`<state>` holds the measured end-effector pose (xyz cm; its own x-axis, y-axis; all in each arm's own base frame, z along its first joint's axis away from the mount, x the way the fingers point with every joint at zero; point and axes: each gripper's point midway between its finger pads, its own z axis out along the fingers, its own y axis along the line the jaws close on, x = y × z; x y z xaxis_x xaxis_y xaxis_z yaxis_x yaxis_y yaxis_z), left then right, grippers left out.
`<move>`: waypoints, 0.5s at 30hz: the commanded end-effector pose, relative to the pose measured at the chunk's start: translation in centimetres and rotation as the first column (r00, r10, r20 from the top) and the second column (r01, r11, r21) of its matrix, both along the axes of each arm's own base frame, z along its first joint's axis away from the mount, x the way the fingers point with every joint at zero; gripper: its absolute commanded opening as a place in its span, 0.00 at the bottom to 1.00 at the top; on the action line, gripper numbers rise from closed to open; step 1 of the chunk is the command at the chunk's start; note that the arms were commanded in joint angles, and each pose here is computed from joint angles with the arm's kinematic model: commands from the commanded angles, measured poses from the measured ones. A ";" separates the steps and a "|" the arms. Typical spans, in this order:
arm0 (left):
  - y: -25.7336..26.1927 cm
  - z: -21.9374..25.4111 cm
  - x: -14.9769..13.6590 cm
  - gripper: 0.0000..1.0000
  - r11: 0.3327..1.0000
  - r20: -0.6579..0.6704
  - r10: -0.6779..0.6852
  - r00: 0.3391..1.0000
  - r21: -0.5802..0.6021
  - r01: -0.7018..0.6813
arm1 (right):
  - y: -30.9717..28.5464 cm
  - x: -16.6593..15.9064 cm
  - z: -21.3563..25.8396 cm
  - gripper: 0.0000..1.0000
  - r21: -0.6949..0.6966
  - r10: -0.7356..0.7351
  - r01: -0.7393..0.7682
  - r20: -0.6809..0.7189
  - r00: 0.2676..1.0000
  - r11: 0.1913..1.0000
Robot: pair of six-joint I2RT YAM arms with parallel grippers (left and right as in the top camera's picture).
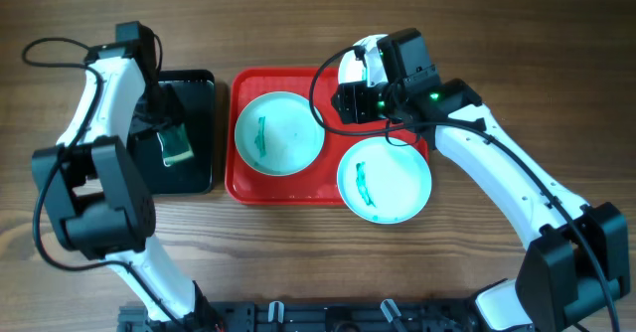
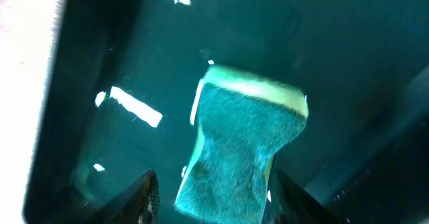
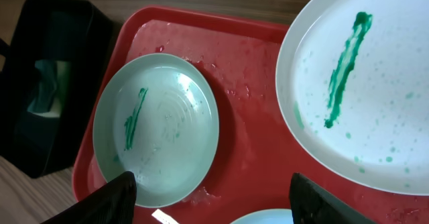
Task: Clean dirty plates on tray and stack at the side
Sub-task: 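Reach the left gripper to the sponge and the right gripper to the left plate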
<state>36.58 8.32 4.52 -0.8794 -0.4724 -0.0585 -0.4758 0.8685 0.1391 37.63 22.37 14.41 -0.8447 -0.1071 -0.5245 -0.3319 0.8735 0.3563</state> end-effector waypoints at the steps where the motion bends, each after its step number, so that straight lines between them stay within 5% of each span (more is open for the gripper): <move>1: -0.3 -1.8 0.8 0.45 0.998 -0.016 -0.058 0.998 -0.030 0.058 | 0.1 0.9 0.5 0.73 0.012 -0.047 0.047 0.008 0.999 0.999; 6: -0.3 -2.2 0.8 0.24 0.998 -0.022 -0.060 0.998 -0.032 0.060 | 0.1 0.9 0.5 0.70 0.013 -0.048 0.048 0.008 0.999 0.999; 15: -1.0 -4.7 -1.9 0.31 0.997 -0.093 -0.061 0.994 -0.061 0.056 | 0.0 0.8 0.0 0.70 0.007 -0.048 0.048 -0.001 0.999 0.999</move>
<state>36.43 7.88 1.54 -0.9043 -0.4267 -0.0132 -0.4247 0.8959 0.1308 37.90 22.31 14.52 -0.8506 -0.0704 -0.5210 -0.2989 0.8799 0.3692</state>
